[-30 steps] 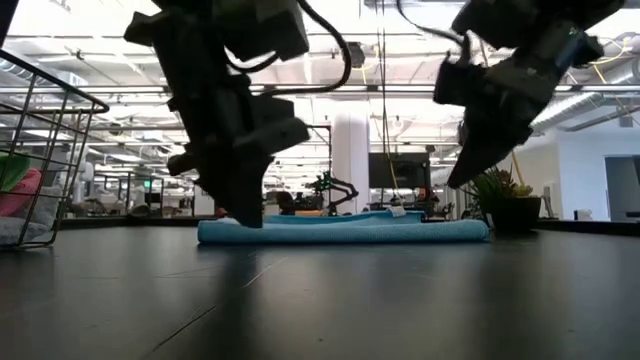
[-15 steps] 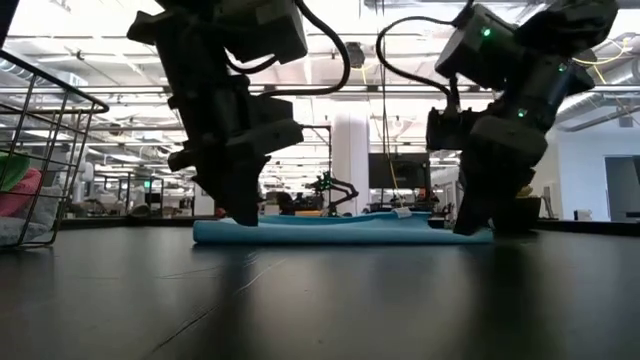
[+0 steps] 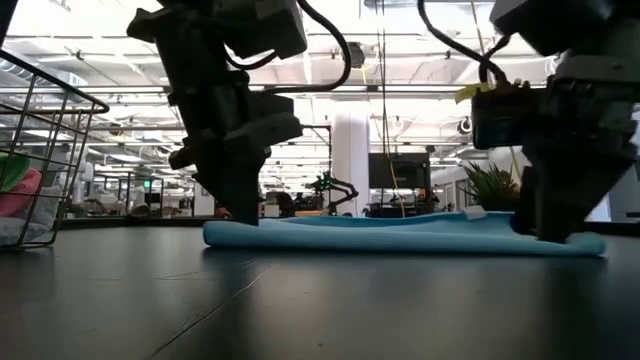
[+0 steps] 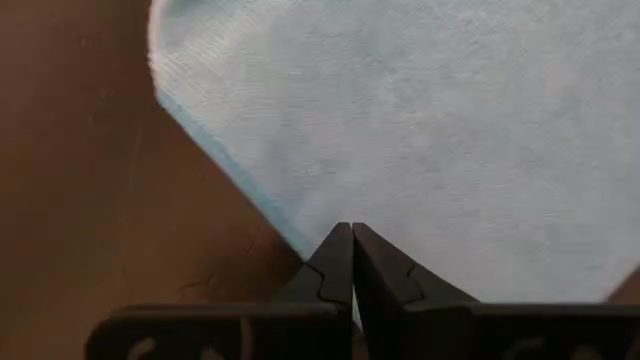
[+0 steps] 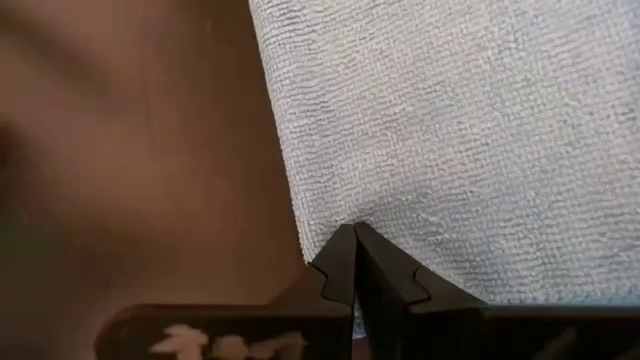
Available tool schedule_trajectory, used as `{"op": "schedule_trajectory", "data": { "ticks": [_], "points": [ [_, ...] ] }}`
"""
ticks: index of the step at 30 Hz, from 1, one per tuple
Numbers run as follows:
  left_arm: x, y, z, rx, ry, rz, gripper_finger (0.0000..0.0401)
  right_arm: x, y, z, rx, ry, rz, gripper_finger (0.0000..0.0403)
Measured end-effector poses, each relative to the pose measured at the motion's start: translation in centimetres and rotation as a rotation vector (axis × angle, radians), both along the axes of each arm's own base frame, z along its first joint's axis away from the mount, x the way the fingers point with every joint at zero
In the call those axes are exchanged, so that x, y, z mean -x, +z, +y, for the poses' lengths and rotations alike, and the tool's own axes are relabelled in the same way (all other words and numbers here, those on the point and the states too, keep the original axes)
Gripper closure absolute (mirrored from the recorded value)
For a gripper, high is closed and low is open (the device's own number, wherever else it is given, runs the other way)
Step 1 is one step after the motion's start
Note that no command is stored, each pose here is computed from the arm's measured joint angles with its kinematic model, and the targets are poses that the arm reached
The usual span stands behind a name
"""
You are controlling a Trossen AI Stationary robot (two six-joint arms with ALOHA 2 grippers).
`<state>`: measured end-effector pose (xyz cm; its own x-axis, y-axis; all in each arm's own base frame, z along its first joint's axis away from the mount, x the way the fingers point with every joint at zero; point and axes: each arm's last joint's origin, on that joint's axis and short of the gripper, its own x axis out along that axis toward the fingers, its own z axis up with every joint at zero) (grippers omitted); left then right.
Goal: Fold microfiber towels
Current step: Fold the blue microfiber cloth
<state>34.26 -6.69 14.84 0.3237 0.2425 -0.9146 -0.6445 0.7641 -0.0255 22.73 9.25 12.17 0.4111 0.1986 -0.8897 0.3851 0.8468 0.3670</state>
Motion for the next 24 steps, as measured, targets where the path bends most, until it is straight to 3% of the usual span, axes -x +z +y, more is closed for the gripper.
{"op": "schedule_trajectory", "data": {
  "ticks": [4, 10, 19, 24],
  "points": [
    [0.0, 0.0, 0.0, -0.017, -0.048, 0.011, 0.0388, 0.6, 1.1, 0.2, -0.033, 0.011, -0.026, 0.0403],
    [-1.1, 1.3, 0.6, -0.056, -0.152, -0.002, 0.0397, 0.9, 5.4, -1.0, -0.032, -0.085, -0.257, 0.0403],
    [-3.5, 2.5, 4.3, -0.183, -0.305, -0.105, 0.0393, 1.8, 11.5, -3.1, 0.135, -0.225, -0.704, 0.0403],
    [-3.6, 2.2, 6.8, -0.196, -0.352, -0.063, 0.0395, 2.0, 12.9, -3.7, 0.210, -0.280, -0.809, 0.0403]
  ]
}}
